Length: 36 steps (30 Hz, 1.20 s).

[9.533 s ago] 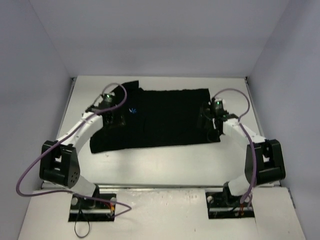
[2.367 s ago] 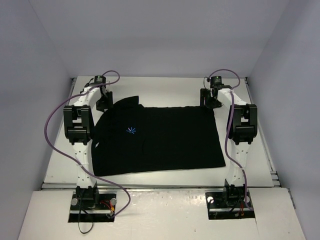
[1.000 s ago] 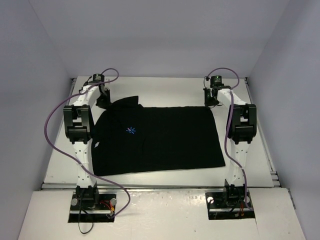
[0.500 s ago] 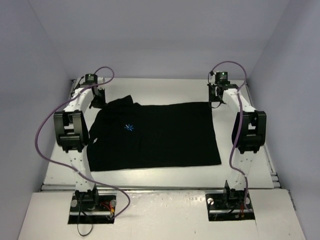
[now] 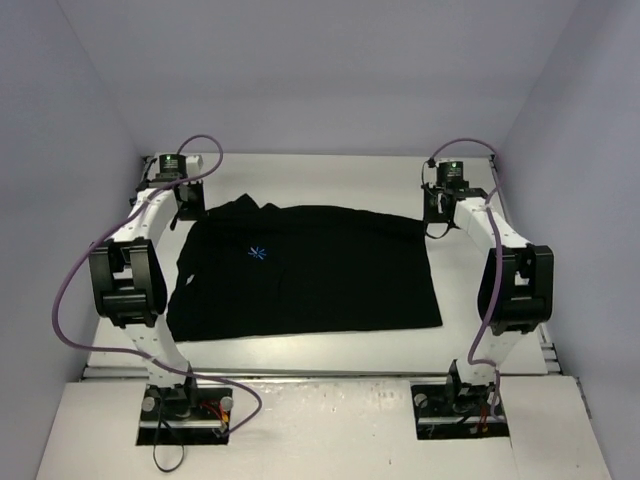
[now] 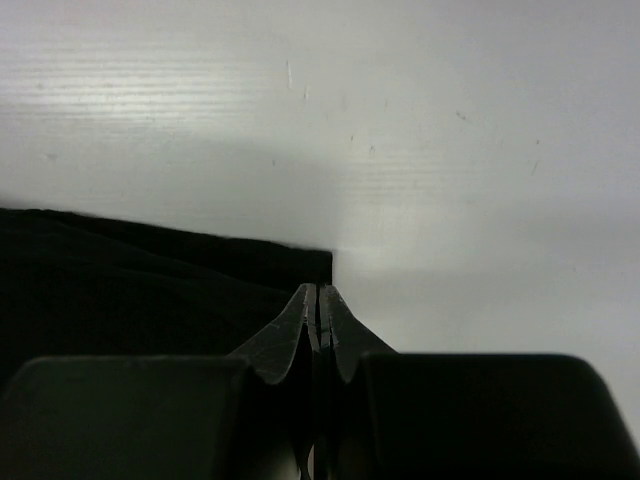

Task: Fold and stack the t-shirts
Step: Fold the other side of the tshirt into a rectangle

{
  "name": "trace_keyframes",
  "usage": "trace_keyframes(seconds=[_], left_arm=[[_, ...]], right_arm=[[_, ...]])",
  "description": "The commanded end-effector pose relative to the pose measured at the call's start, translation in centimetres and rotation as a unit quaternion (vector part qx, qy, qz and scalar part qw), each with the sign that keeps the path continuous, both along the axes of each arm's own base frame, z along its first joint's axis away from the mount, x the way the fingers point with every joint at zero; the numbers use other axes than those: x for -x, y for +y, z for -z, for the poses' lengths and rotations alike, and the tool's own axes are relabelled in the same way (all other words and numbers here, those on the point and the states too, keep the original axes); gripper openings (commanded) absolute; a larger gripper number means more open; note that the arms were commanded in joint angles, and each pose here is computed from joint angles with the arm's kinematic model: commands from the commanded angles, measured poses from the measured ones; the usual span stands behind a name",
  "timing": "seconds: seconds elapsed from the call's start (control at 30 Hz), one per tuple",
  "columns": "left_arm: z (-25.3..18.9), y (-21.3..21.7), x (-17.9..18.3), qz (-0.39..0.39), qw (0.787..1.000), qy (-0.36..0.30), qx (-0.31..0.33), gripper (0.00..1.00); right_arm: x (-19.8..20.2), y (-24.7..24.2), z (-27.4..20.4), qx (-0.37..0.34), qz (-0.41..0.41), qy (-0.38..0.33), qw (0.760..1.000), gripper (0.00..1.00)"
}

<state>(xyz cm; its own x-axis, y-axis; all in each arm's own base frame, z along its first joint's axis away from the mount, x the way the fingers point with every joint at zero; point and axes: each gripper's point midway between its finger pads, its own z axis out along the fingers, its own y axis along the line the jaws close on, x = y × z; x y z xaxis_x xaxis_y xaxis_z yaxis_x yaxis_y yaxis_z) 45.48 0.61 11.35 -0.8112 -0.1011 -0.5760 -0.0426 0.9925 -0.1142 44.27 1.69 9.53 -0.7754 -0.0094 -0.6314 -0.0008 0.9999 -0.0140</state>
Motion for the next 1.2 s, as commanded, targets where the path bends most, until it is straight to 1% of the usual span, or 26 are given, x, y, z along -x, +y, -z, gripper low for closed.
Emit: trace_keyframes(seconds=[0.0, 0.2, 0.5, 0.73, 0.77, 0.83, 0.87, 1.03, 1.07, 1.1, 1.17], left_arm=[[-3.1, 0.7, 0.5, 0.005, 0.998, -0.063, -0.017, 0.0], [-2.0, 1.3, 2.6, -0.018, 0.997, -0.064, -0.027, 0.0], [-3.8, 2.0, 5.0, -0.042, 0.991, -0.12, -0.046, 0.0], [-0.6, 2.3, 7.2, -0.066, 0.992, -0.098, -0.045, 0.03], [0.0, 2.3, 7.6, -0.068, 0.992, -0.094, -0.044, 0.07], [0.2, 2.3, 7.8, -0.072, 0.992, -0.096, -0.042, 0.13], [0.2, 2.3, 7.9, -0.074, 0.992, -0.098, -0.041, 0.19], [-0.7, 2.2, 8.7, -0.089, 0.99, -0.101, -0.034, 0.43], [-1.2, 2.1, 8.8, -0.091, 0.99, -0.104, -0.029, 0.46], [-2.1, 1.9, 8.8, -0.092, 0.989, -0.112, -0.021, 0.48], [-3.8, 1.2, 8.7, -0.087, 0.989, -0.119, -0.005, 0.51]], right_arm=[[1.0, 0.2, -3.3, -0.009, 0.026, -0.058, 0.998, 0.0], [3.5, 0.2, -1.3, -0.008, 0.049, -0.047, 0.998, 0.0], [5.4, -1.4, -0.6, 0.008, 0.103, -0.055, 0.993, 0.0], [5.7, -1.9, 2.5, 0.016, 0.126, -0.02, 0.992, 0.0], [5.6, -2.0, 2.8, 0.016, 0.133, -0.019, 0.991, 0.01], [5.6, -1.8, 3.5, 0.012, 0.133, -0.011, 0.991, 0.07], [5.6, -1.6, 3.6, 0.009, 0.131, -0.009, 0.991, 0.1], [5.4, 0.4, 2.4, -0.019, 0.101, -0.021, 0.994, 0.41], [5.2, 0.9, 1.7, -0.026, 0.094, -0.03, 0.995, 0.46], [4.9, 1.4, 0.7, -0.033, 0.085, -0.042, 0.995, 0.5], [4.5, 2.8, -1.0, -0.048, 0.06, -0.06, 0.995, 0.55]])
